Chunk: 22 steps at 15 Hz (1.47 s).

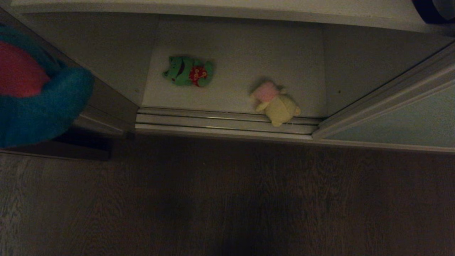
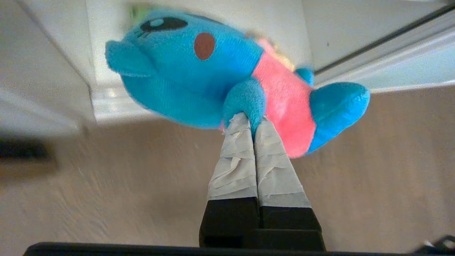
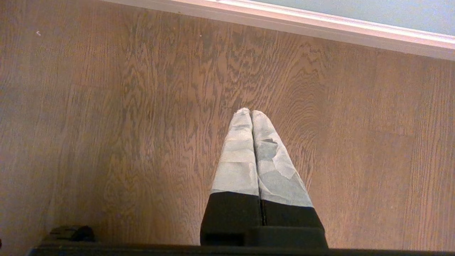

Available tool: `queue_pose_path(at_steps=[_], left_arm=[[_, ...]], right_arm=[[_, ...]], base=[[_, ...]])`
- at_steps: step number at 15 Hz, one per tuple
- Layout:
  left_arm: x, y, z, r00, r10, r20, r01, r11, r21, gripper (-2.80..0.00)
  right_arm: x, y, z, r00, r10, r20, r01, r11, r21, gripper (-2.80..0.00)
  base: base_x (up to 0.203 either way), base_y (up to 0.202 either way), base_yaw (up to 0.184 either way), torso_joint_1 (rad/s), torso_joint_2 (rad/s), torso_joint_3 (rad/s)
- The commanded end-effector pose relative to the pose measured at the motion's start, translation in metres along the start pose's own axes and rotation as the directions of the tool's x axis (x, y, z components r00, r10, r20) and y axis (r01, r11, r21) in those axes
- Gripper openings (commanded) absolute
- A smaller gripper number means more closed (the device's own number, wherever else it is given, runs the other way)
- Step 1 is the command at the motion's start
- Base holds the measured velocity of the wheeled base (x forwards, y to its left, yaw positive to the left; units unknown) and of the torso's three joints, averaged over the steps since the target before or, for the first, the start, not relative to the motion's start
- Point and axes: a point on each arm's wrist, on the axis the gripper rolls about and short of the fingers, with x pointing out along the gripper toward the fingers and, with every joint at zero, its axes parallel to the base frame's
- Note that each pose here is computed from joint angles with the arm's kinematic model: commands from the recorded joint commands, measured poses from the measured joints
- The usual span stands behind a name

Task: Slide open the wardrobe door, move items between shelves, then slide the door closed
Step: Place the blue doll on the higher shelf

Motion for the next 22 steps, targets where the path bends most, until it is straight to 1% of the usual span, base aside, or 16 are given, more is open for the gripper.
queue_pose_path(at_steps=[1,2,4,5,6,8,13,16,17,18,21,22], left_arm=[[0.0144,-0.0003,0.0117,1.000,-0.002,-0.003,0.002,0.998,0.069,-2.80],[0.0166,-0.0004,0.0127,1.000,-0.015,0.006,0.015,0.997,0.080,-2.80],[0.0203,-0.0013,0.0127,0.997,-0.062,0.056,0.057,0.995,0.076,-2.80],[0.0205,-0.0022,0.0136,0.989,-0.102,0.107,0.093,0.992,0.082,-2.80],[0.0201,-0.0028,0.0145,0.983,-0.127,0.132,0.116,0.990,0.086,-2.80],[0.0183,-0.0028,0.0158,0.983,-0.124,0.138,0.114,0.990,0.082,-2.80],[0.0164,-0.0028,0.0134,0.984,-0.126,0.127,0.116,0.990,0.084,-2.80],[0.0123,-0.0031,0.0181,0.980,-0.130,0.153,0.117,0.989,0.089,-2.80],[0.0132,-0.0031,0.0181,0.980,-0.132,0.146,0.120,0.989,0.090,-2.80],[0.0145,-0.0031,0.0161,0.981,-0.137,0.137,0.125,0.988,0.090,-2.80],[0.0134,-0.0046,0.0148,0.970,-0.206,0.131,0.194,0.976,0.098,-2.80],[0.0145,-0.0046,0.0130,0.970,-0.209,0.124,0.198,0.975,0.096,-2.80]], right_arm=[[0.0000,0.0000,-0.0001,1.000,0.001,0.000,-0.001,1.000,0.000,-2.80],[0.0000,0.0000,-0.0001,1.000,0.001,0.000,-0.001,1.000,0.000,-2.80],[0.0000,0.0000,-0.0002,1.000,0.001,-0.001,-0.001,1.000,0.000,-2.80],[0.0000,0.0000,-0.0001,1.000,0.001,0.000,-0.001,1.000,0.000,-2.80],[-0.0001,0.0000,-0.0001,1.000,0.001,0.001,-0.001,1.000,0.000,-2.80],[-0.0001,0.0000,-0.0001,1.000,0.001,0.000,-0.001,1.000,0.000,-2.80],[0.0000,0.0000,-0.0001,1.000,0.001,0.000,-0.001,1.000,0.000,-2.80],[0.0000,0.0000,-0.0002,1.000,0.001,-0.001,-0.001,1.000,0.000,-2.80],[0.0000,0.0000,-0.0002,1.000,0.000,-0.001,0.000,1.000,0.000,-2.80],[-0.0001,0.0000,-0.0001,1.000,0.001,0.001,-0.001,1.000,0.000,-2.80],[0.0000,0.0000,-0.0001,1.000,0.001,0.000,-0.001,1.000,0.000,-2.80],[0.0000,0.0000,-0.0002,1.000,0.000,-0.001,0.000,1.000,0.000,-2.80]], base=[[0.000,0.000,0.000,0.000,0.00,0.000],[0.000,0.000,0.000,0.000,0.00,0.000],[0.000,0.000,0.000,0.000,0.00,0.000],[0.000,0.000,0.000,0.000,0.00,0.000],[0.000,0.000,0.000,0.000,0.00,0.000],[0.000,0.000,0.000,0.000,0.00,0.000],[0.000,0.000,0.000,0.000,0.00,0.000],[0.000,0.000,0.000,0.000,0.00,0.000],[0.000,0.000,0.000,0.002,0.01,0.046],[0.000,0.000,0.000,-0.002,0.00,0.120],[0.000,0.000,0.000,0.005,0.00,0.176],[0.000,0.000,0.000,0.000,0.00,0.188]])
